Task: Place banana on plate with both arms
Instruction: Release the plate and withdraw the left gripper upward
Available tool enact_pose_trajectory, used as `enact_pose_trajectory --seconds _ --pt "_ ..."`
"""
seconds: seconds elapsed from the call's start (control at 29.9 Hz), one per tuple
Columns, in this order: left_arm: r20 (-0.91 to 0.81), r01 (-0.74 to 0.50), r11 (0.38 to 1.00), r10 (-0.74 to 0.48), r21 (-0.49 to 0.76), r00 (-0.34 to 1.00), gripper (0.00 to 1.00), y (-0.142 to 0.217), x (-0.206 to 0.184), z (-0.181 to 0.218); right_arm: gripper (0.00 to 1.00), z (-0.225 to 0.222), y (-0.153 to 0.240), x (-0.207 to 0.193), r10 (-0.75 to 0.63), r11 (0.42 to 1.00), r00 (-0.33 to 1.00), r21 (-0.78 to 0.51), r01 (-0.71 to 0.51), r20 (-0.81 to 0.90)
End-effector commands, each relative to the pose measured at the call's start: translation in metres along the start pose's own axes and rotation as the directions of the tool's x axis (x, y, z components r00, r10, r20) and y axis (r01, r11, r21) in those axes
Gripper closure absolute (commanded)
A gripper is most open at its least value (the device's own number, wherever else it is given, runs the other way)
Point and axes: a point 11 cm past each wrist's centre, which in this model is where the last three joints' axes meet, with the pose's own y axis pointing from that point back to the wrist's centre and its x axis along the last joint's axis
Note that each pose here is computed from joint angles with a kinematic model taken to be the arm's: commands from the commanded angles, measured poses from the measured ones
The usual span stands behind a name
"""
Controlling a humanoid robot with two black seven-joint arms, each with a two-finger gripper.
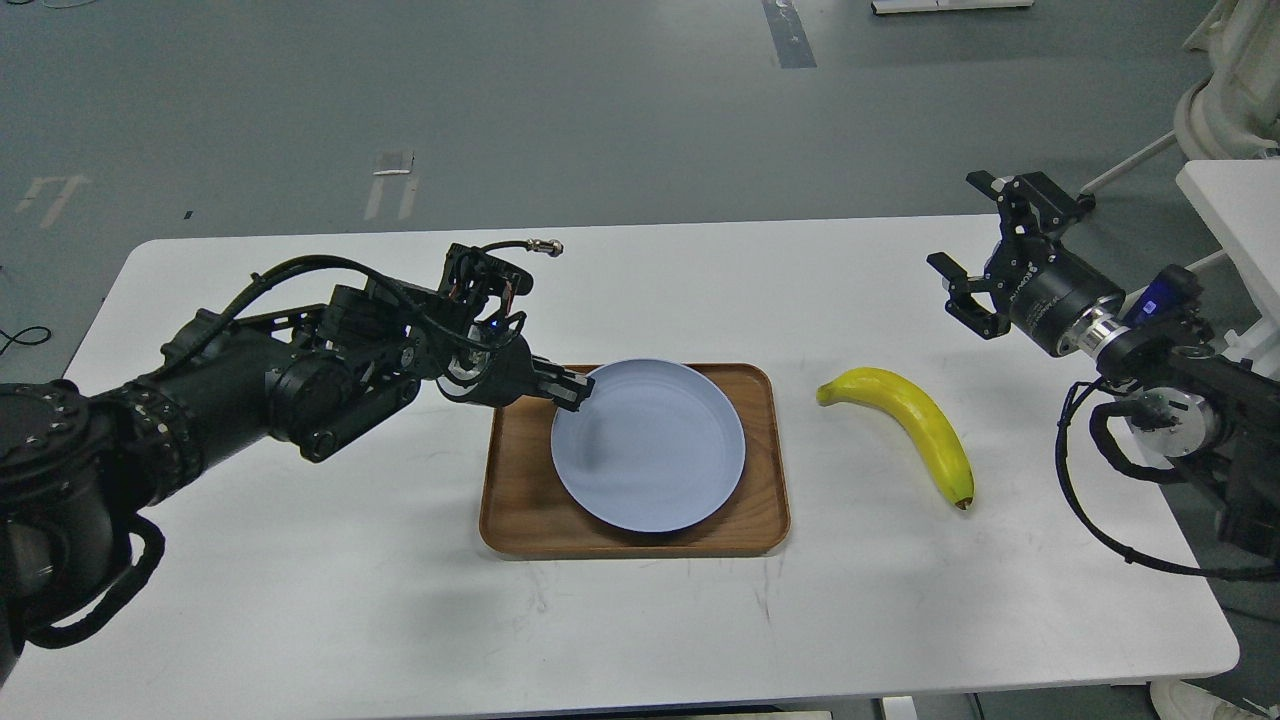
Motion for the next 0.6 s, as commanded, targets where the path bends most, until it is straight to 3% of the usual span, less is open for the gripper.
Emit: enact_pose_trajectory --seconds 0.0,0.03,0.1,0.17,0.23,0.37,0.57 --pt "-0.009 -0.005 1.0 0.005 -0.007 1.0 1.0 -0.001 0.0 0.001 0.01 0.0 0.0 0.0 0.0 1.0 1.0 0.0 0.0 0.0" --pt "-0.011 -0.005 1.0 0.005 -0.008 1.0 0.79 -0.001 0.001 0.002 0.01 0.001 0.0 0.0 0.0 1.0 1.0 -0.001 0.0 0.001" --pt "-0.016 -0.008 1.0 0.008 -0.01 1.0 0.62 -0.001 0.001 0.002 0.01 0.0 0.0 0.0 0.0 1.0 1.0 0.0 0.0 0.0" --pt "-0.026 -0.015 0.999 0.014 -0.031 1.0 0.28 -0.004 0.004 0.009 0.01 0.0 0.0 0.0 0.0 1.0 1.0 0.0 0.0 0.0" --pt "-0.044 -0.028 0.999 0.026 -0.042 0.999 0.03 -0.003 0.007 0.011 0.01 0.0 0.0 0.0 0.0 1.0 1.0 0.0 0.0 0.0" --pt "-0.118 -0.078 0.995 0.07 -0.068 0.991 0.02 0.002 0.015 0.01 0.01 0.0 0.0 -0.001 -0.002 1.0 1.0 0.0 0.002 0.001" --pt "-0.51 -0.352 0.922 0.228 -0.161 0.829 0.02 0.034 0.047 0.0 0.01 0.0 0.0 -0.001 -0.002 1.0 1.0 0.0 0.002 0.001"
